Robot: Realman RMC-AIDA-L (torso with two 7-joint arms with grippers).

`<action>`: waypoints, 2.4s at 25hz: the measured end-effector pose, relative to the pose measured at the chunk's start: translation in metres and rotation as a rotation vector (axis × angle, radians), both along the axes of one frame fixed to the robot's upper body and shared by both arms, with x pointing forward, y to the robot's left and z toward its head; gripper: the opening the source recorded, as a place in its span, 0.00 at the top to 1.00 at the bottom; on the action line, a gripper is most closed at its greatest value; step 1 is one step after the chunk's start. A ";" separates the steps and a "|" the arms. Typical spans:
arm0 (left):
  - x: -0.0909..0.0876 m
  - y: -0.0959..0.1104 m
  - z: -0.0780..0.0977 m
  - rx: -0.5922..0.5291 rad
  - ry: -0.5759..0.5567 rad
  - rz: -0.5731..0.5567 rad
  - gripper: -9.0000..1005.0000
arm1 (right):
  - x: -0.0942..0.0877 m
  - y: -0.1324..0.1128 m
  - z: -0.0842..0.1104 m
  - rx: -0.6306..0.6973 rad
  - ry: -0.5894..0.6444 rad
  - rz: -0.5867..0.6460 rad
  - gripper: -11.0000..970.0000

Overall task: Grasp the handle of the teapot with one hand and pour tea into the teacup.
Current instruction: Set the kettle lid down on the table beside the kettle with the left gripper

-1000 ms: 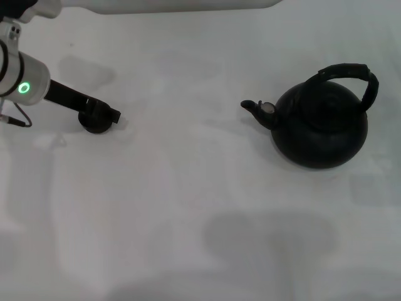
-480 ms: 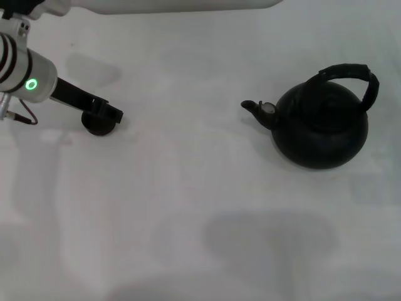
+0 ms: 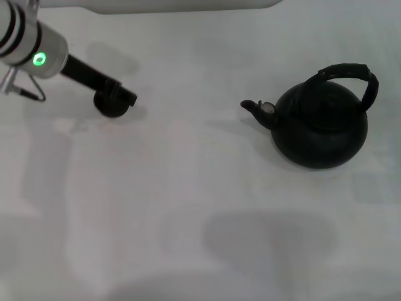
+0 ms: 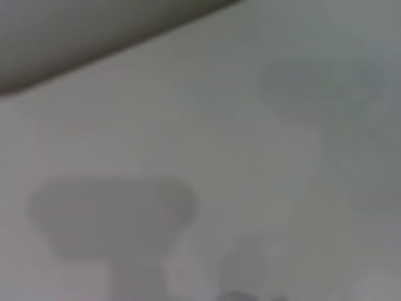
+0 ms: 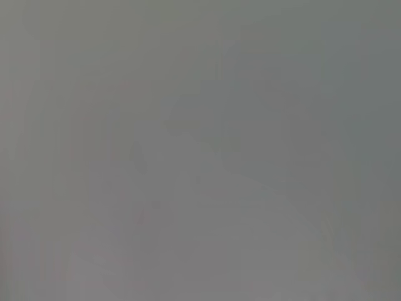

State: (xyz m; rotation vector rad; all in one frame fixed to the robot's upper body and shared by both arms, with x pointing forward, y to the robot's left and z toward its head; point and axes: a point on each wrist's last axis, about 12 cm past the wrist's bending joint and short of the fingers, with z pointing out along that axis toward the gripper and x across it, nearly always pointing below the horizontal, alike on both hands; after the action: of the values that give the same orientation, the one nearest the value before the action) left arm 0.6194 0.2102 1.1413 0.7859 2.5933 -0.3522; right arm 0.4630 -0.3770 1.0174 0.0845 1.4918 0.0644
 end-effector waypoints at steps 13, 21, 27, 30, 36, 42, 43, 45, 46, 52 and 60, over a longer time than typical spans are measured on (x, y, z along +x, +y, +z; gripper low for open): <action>-0.006 -0.091 0.011 0.009 -0.075 -0.298 0.32 | 0.004 0.001 0.000 0.001 0.005 0.003 0.11; -0.022 -0.117 0.000 0.007 -0.049 -0.401 0.32 | 0.005 0.002 0.001 0.001 0.002 0.006 0.11; -0.028 -0.123 -0.009 0.021 -0.016 -0.431 0.32 | 0.006 0.002 0.001 0.000 0.002 0.009 0.11; -0.031 -0.128 -0.011 0.016 -0.026 -0.453 0.32 | 0.006 0.003 0.001 0.000 0.001 0.011 0.11; -0.032 -0.130 -0.016 0.027 -0.023 -0.462 0.32 | 0.006 0.004 0.000 0.002 0.006 0.014 0.11; -0.030 -0.127 -0.023 0.028 -0.018 -0.442 0.32 | 0.006 0.003 -0.001 0.006 0.014 0.011 0.11; -0.030 -0.127 -0.024 0.027 -0.021 -0.439 0.32 | 0.006 0.003 -0.001 0.006 0.014 0.011 0.11; -0.030 -0.126 -0.025 0.025 -0.030 -0.433 0.32 | 0.006 0.003 -0.001 0.006 0.013 0.011 0.11; -0.030 -0.126 -0.026 0.026 -0.032 -0.434 0.32 | 0.006 0.003 -0.001 0.006 0.013 0.011 0.11; -0.033 -0.129 -0.030 0.048 -0.035 -0.467 0.32 | 0.005 0.003 -0.001 0.009 0.017 0.011 0.11; -0.034 -0.132 -0.031 0.034 -0.033 -0.469 0.32 | 0.005 0.004 -0.002 0.010 0.021 0.009 0.11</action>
State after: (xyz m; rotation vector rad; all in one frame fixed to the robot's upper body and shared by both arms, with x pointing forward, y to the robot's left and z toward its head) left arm 0.5849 0.0783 1.1100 1.4002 2.3666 -0.4229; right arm 0.4682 -0.3734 1.0155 0.0872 1.5129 0.0786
